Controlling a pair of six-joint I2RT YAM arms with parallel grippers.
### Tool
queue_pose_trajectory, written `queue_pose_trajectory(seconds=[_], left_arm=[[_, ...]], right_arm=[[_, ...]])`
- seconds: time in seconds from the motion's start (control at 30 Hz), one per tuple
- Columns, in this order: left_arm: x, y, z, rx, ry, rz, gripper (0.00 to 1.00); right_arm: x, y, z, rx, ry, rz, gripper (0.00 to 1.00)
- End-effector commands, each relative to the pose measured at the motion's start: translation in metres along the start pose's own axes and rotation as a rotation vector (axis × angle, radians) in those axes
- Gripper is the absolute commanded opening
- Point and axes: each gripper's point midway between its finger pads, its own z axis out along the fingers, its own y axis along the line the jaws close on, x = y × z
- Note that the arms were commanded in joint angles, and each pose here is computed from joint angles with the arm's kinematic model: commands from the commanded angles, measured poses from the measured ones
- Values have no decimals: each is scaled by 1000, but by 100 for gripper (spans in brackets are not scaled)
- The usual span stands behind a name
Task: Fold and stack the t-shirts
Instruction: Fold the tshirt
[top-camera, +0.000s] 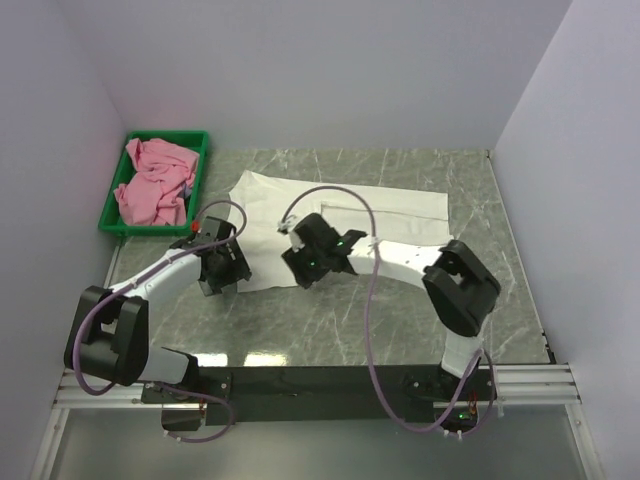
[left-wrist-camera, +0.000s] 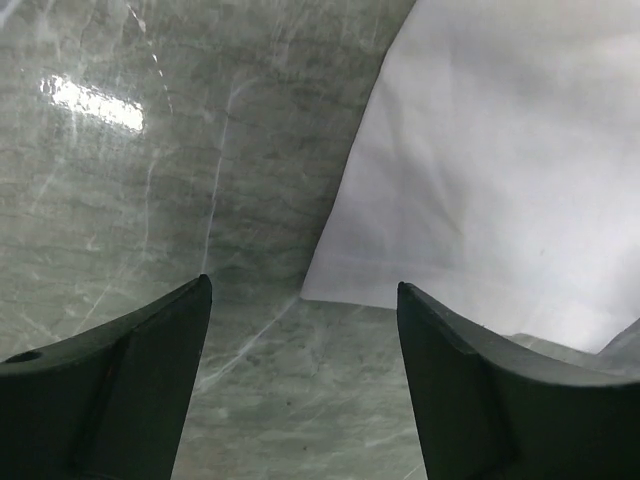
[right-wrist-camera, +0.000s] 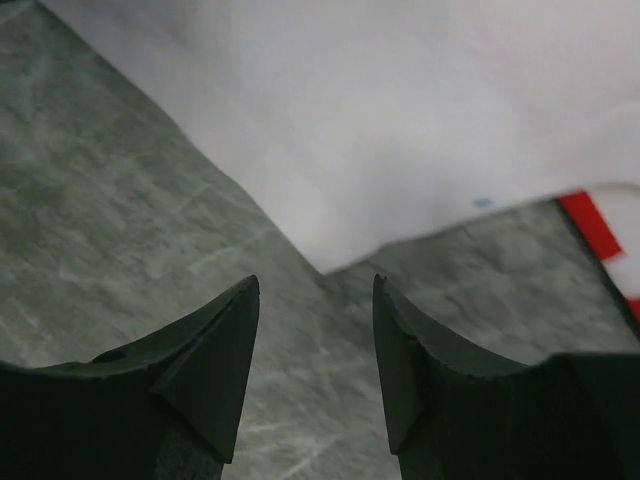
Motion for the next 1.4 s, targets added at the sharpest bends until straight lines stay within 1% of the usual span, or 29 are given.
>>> queue_pose_trajectory(seconds=[0.0,0.07,0.1,0.27,0.4,0.47,0.53,0.63,0.67,0.73,0.77,0.83,0.87,0.9,0.93,0.97,1.03,1.07,1.13,1.17,1.3,1.37], left_arm=[[-13,-5,0,6,-64,-30,79],[-11,-5,4,-2,-56,-26,77],[-9,-6,6,-3,-51,-23,76],[-3,-10,12,-13,-27,-5,73],[0,-10,15,-20,-18,-1,73],[2,-7,18,-35,-11,1,72],[5,-7,20,-41,-3,7,70],[10,-7,22,-45,10,13,67],[12,-7,23,-46,15,12,65],[14,-8,24,-43,17,8,61],[16,-9,25,-41,21,8,55],[18,-9,27,-42,27,8,51],[20,-9,28,-41,35,7,43],[21,-11,28,-37,35,11,40],[22,-12,30,-38,41,5,32],[23,-14,31,-34,47,7,28],[24,-17,32,-26,52,3,21],[25,-19,32,-20,53,4,14],[24,-23,31,-6,48,-6,7],[23,-25,30,2,44,-9,1],[15,-31,22,19,22,-18,1],[2,-39,14,39,-11,-26,1]], right_arm=[[-31,26,7,-18,-55,-127,56],[-22,32,20,-11,-21,-143,54],[-24,35,23,-7,-22,-182,52],[-14,38,38,21,8,-215,51],[-15,31,42,65,9,-226,51],[-9,26,46,88,33,-227,50],[-6,26,49,91,46,-234,49],[-2,26,51,84,61,-239,43],[-2,27,52,84,61,-237,40],[-2,27,53,85,63,-236,36],[-1,27,53,84,66,-234,30],[0,27,54,84,69,-234,24],[0,27,54,82,69,-234,19],[0,27,55,80,71,-233,17],[1,27,54,81,72,-233,14],[0,27,55,81,72,-233,9],[1,28,55,77,73,-233,6],[1,28,55,77,73,-233,4],[-1,28,55,75,70,-233,2],[-1,28,55,75,70,-233,0],[-6,30,50,70,49,-227,0],[-14,26,45,82,26,-216,0]])
